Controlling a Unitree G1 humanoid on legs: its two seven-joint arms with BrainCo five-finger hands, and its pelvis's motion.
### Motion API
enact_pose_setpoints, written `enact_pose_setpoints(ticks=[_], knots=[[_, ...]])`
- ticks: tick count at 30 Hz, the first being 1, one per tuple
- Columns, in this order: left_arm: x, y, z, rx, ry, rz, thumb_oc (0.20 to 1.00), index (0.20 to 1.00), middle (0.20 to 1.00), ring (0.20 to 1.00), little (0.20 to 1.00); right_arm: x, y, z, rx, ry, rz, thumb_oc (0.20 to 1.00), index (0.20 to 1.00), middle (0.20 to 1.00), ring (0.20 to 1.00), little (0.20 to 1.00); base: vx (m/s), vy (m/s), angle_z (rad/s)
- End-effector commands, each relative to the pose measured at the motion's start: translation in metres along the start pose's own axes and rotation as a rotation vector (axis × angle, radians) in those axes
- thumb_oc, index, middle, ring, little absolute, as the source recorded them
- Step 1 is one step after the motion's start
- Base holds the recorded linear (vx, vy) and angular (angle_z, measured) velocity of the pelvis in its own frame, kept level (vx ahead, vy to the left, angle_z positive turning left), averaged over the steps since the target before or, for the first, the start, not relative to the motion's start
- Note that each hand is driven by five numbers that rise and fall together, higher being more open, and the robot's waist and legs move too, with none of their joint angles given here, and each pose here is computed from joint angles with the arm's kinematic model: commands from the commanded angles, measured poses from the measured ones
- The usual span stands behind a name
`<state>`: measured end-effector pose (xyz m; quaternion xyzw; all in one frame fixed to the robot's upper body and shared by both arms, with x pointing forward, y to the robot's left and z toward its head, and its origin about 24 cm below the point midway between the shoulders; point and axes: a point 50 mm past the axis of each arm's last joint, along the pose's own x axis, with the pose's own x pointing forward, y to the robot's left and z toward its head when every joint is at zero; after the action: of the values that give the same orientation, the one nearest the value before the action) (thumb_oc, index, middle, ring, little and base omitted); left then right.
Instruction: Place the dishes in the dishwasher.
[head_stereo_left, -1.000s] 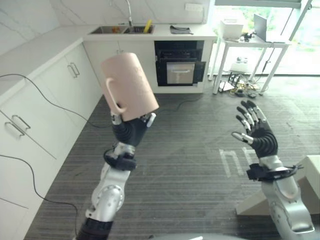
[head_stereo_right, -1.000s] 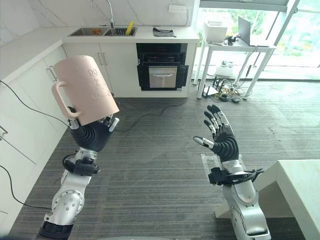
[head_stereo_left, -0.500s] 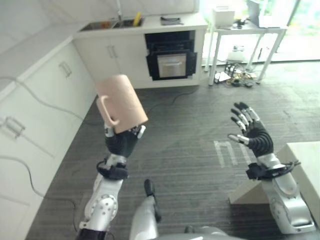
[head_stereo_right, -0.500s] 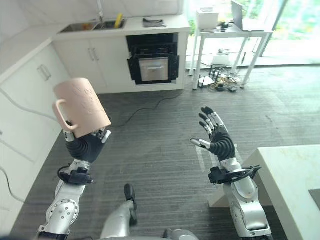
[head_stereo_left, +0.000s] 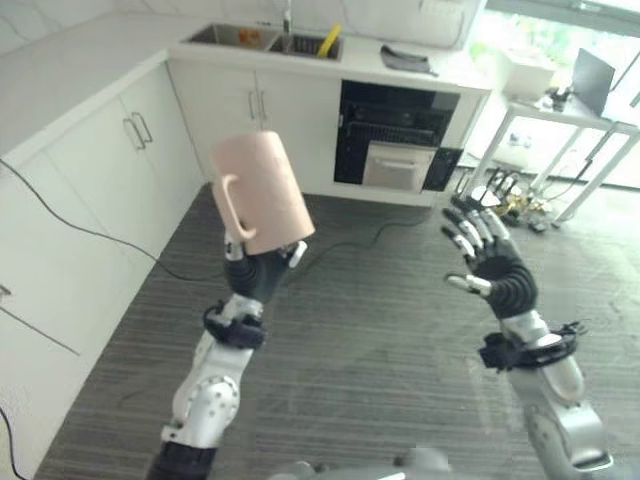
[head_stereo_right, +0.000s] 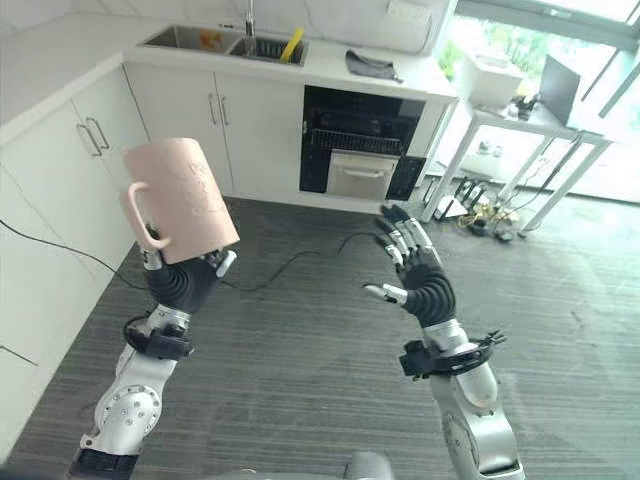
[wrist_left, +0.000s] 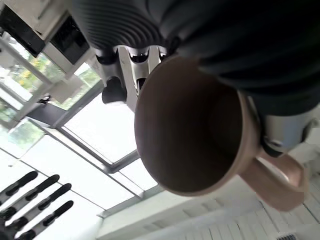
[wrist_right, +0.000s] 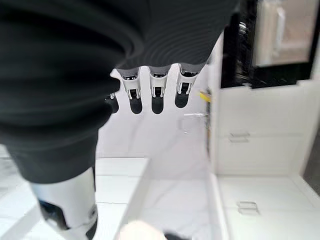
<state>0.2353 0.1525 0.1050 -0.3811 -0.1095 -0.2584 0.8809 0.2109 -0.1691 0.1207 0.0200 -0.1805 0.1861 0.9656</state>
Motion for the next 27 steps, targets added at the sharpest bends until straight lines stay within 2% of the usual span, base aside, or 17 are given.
enact_pose_setpoints(ticks=[1,16,22,27], knots=[[0.012,-0.016,0.022,0.079,-0.060,-0.122,0.200,0.200,0.200,0.200,0.200,0.007,-0.019,0.017,-0.057,-0.114,-0.074,1.000,1.000,1.000,1.000,1.000,0.31,-0.198,0.23],[0.008,-0.016,0.022,0.092,-0.075,-0.068,0.200,0.200,0.200,0.200,0.200,0.021,-0.011,0.021,-0.033,-0.142,-0.030,1.000,1.000,1.000,1.000,1.000,0.43,-0.323,0.11],[-0.003,-0.012,0.017,0.097,-0.086,-0.014,0.200,0.200,0.200,0.200,0.200,0.018,-0.015,0.018,-0.034,-0.105,0.019,1.000,1.000,1.000,1.000,1.000,0.35,-0.406,-0.49],[-0.010,-0.008,0.015,0.095,-0.074,0.006,0.200,0.200,0.200,0.200,0.200,0.015,-0.018,0.019,-0.039,-0.103,0.016,1.000,1.000,1.000,1.000,1.000,0.29,-0.059,-0.56]])
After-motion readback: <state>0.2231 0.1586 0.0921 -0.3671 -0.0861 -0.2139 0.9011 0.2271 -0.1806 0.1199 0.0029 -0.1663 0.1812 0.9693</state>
